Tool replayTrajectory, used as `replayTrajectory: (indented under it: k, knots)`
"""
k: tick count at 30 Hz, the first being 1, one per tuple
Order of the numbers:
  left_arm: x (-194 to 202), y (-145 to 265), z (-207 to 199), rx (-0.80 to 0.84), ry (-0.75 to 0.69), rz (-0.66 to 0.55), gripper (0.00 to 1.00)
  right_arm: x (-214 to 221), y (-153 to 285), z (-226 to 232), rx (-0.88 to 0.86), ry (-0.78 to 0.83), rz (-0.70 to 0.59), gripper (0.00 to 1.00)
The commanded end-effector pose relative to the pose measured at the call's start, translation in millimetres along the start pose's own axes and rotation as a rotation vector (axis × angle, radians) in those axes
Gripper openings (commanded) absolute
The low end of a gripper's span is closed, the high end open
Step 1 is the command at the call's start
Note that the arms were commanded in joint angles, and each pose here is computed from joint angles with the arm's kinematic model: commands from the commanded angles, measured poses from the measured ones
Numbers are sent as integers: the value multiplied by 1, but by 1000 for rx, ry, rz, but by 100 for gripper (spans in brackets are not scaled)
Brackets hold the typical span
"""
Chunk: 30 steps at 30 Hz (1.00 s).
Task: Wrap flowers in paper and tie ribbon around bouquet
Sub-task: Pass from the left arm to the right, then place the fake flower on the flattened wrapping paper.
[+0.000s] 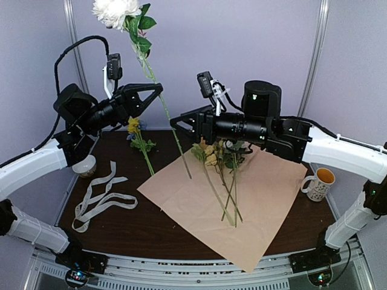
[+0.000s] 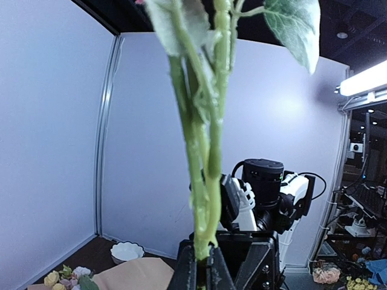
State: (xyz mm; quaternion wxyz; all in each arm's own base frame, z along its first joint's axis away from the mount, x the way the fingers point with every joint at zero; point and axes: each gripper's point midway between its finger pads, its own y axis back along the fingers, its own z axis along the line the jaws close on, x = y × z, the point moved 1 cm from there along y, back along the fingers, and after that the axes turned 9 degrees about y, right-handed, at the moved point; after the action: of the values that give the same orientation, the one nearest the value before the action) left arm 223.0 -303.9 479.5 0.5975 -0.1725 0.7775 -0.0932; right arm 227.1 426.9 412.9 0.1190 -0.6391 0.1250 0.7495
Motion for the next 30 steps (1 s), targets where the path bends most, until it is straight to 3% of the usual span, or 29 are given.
replayTrajectory:
  k: [1, 6, 7, 11, 13, 14, 16, 17, 18, 22, 30]
  knots:
    - [-11, -7, -22, 99, 0, -44, 0, -6, -3, -3, 15, 18, -37, 55]
    - [-2, -18, -21, 115, 33, -13, 0, -1, -6, -2, 10, 12, -22, 50]
    - [0, -19, -22, 124, 37, -8, 0, -1, -6, -3, 12, 14, -19, 43]
    - [6, -22, -19, 119, 59, 7, 0, 1, -2, -6, 32, 19, -7, 0]
    - [9, -24, -13, 84, 71, 26, 0, 4, 4, -19, 113, 5, -5, 0]
    - [12, -25, -4, 27, 78, 49, 11, 4, 10, -31, 174, -9, -1, 0]
    - [20, -22, 25, -163, 74, 108, 56, 21, 19, -60, 284, -61, 50, 0]
    - [25, -17, 42, -279, 62, 147, 70, 34, 25, -78, 342, -113, 88, 0]
    - [29, -9, 60, -407, 44, 184, 76, 51, 31, -95, 396, -162, 131, 0]
    - [47, 29, 109, -732, 5, 335, 80, 130, 66, -157, 614, -350, 311, 0]
    - [66, 54, 131, -844, 15, 418, 80, 231, 107, -208, 773, -470, 492, 0]
